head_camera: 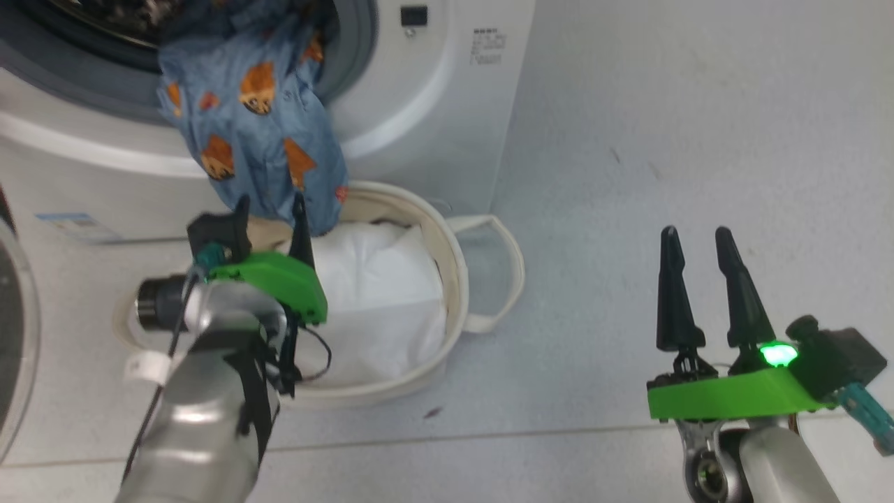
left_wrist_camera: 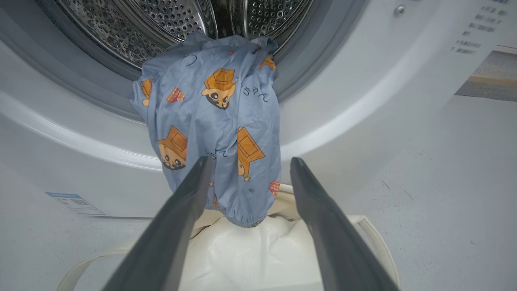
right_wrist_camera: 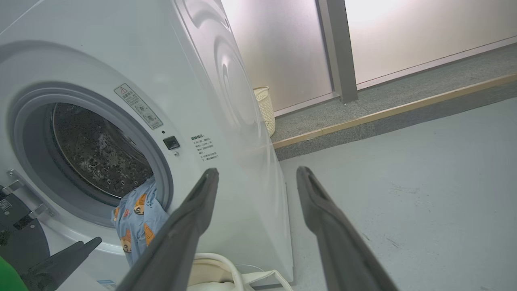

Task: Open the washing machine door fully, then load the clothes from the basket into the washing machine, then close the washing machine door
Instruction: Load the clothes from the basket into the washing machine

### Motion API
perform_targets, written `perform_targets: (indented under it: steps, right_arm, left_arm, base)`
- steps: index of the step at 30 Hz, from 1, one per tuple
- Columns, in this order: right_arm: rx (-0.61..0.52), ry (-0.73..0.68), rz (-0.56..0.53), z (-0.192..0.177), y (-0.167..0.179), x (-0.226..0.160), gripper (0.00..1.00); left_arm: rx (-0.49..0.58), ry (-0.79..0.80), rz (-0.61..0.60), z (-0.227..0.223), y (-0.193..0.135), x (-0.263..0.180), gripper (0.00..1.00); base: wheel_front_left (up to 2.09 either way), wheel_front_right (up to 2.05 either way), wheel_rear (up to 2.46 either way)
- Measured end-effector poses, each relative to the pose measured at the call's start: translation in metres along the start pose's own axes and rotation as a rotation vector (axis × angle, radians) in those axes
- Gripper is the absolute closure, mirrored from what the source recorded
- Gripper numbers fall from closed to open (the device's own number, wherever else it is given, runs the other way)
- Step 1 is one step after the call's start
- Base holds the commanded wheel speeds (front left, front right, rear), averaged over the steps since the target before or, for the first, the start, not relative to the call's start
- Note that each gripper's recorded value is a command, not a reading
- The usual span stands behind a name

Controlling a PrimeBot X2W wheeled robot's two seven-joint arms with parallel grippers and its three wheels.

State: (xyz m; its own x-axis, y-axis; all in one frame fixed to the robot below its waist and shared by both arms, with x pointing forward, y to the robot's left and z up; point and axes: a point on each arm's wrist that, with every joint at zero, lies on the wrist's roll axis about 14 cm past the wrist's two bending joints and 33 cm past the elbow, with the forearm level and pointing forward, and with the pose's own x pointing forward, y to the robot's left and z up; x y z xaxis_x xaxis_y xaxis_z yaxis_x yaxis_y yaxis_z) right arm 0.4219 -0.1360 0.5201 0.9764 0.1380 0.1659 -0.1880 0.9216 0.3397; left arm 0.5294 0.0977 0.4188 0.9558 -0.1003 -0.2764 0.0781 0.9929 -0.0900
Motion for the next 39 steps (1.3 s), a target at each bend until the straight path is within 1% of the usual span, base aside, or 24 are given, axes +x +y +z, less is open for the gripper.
perform_targets:
  steps: [1, 8, 12, 15, 17, 23, 28, 34, 35, 36, 39]
  right_arm:
    - [0.0, 0.0, 0.0, 0.0, 0.0, 0.0, 0.0]
    - [-0.012, 0.046, -0.047, -0.026, -0.026, 0.02, 0.0]
    - [-0.017, 0.067, -0.072, -0.036, -0.039, 0.025, 0.0]
    - [-0.019, 0.077, -0.094, -0.04, -0.048, 0.025, 0.0]
    - [-0.02, 0.084, -0.107, -0.042, -0.053, 0.023, 0.0]
    - [-0.026, 0.1, -0.127, -0.047, -0.06, 0.02, 0.0]
    - [-0.033, 0.107, -0.131, -0.051, -0.065, 0.024, 0.0]
    - [-0.035, 0.121, -0.129, -0.058, -0.067, 0.026, 0.0]
    - [-0.035, 0.123, -0.13, -0.059, -0.067, 0.026, 0.0]
    - [-0.035, 0.125, -0.131, -0.06, -0.067, 0.026, 0.0]
    - [-0.033, 0.126, -0.127, -0.061, -0.066, 0.027, 0.0]
  left_arm:
    - [0.0, 0.0, 0.0, 0.0, 0.0, 0.0, 0.0]
    - [0.009, 0.088, 0.018, -0.026, 0.003, 0.057, 0.0]
    - [0.003, 0.149, 0.026, -0.048, 0.002, 0.078, 0.0]
    - [0.037, 0.185, 0.106, -0.062, 0.015, 0.087, 0.0]
    - [0.028, 0.197, 0.142, -0.066, 0.022, 0.092, 0.0]
    - [0.008, 0.227, 0.152, -0.079, 0.019, 0.102, 0.0]
    - [0.008, 0.225, 0.193, -0.079, 0.029, 0.115, 0.0]
    - [-0.007, 0.226, 0.209, -0.082, 0.032, 0.125, 0.0]
    - [-0.009, 0.228, 0.209, -0.083, 0.033, 0.125, 0.58]
    - [-0.014, 0.23, 0.205, -0.084, 0.032, 0.125, 1.0]
    - [-0.021, 0.228, 0.192, -0.084, 0.032, 0.125, 1.0]
  base:
    - [0.0, 0.0, 0.0]
    - [0.0, 0.0, 0.0]
    - [0.0, 0.0, 0.0]
    - [0.0, 0.0, 0.0]
    - [0.0, 0.0, 0.0]
    - [0.0, 0.0, 0.0]
    - [0.0, 0.0, 0.0]
    - [0.0, 0.0, 0.0]
    - [0.0, 0.0, 0.0]
    - [0.0, 0.0, 0.0]
    - [0.0, 0.0, 0.0]
